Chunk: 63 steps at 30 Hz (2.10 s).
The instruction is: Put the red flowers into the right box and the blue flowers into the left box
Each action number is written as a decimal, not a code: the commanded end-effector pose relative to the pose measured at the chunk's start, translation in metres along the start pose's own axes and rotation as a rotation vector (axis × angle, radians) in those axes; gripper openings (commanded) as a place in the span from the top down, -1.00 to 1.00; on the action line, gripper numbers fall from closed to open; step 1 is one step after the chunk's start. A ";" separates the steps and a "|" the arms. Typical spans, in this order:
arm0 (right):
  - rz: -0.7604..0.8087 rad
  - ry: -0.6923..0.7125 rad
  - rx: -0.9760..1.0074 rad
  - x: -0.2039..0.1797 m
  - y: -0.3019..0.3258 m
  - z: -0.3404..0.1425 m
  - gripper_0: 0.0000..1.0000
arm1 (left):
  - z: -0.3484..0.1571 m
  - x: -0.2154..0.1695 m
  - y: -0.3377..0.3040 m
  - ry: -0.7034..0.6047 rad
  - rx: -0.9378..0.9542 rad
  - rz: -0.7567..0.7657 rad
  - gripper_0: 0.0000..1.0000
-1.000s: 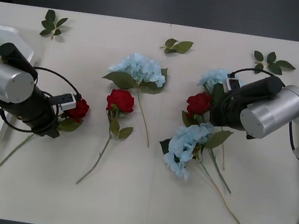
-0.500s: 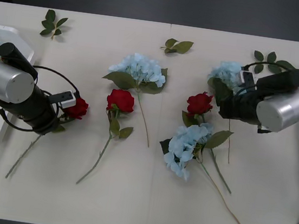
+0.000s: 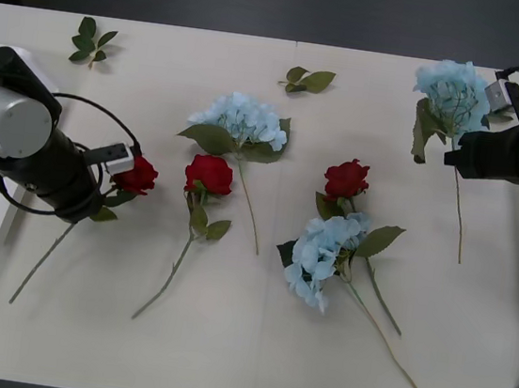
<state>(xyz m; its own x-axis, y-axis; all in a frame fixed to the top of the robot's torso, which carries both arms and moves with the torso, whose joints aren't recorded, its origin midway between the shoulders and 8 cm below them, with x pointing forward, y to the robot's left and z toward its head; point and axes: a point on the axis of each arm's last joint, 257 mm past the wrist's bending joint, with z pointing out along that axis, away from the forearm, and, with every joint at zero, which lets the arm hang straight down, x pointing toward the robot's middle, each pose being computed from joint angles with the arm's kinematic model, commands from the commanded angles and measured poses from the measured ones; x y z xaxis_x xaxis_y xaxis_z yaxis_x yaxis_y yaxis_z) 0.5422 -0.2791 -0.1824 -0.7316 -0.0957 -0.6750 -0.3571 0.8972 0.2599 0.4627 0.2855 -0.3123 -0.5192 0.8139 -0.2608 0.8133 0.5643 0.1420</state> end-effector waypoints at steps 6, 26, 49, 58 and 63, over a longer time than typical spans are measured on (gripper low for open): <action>0.015 -0.145 -0.285 -0.031 0.047 -0.044 1.00 | -0.056 -0.049 -0.003 -0.172 0.017 0.034 1.00; -0.073 -0.443 -0.668 -0.023 0.099 -0.118 1.00 | -0.143 -0.143 -0.091 -0.703 0.459 -0.029 1.00; -0.040 -0.328 -0.388 0.034 -0.009 -0.080 1.00 | -0.239 -0.215 -0.120 -0.968 0.674 -0.040 1.00; -0.087 -0.225 -0.155 0.069 -0.073 -0.054 1.00 | -0.271 -0.256 -0.131 -0.945 0.739 -0.080 1.00; -0.071 -0.204 -0.086 0.086 -0.088 -0.036 1.00 | -0.281 -0.279 -0.139 -0.940 0.763 -0.112 1.00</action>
<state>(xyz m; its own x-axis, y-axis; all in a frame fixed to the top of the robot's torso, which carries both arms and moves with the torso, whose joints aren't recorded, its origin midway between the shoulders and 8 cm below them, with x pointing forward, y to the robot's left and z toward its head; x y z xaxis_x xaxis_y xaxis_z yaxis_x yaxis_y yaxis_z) 0.4895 -0.3899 -0.2276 -0.5537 -0.0681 -0.8299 -0.4705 0.8479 0.2443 0.4247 0.0321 -0.0153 -0.4428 0.1810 -0.8782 0.8948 0.1516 -0.4199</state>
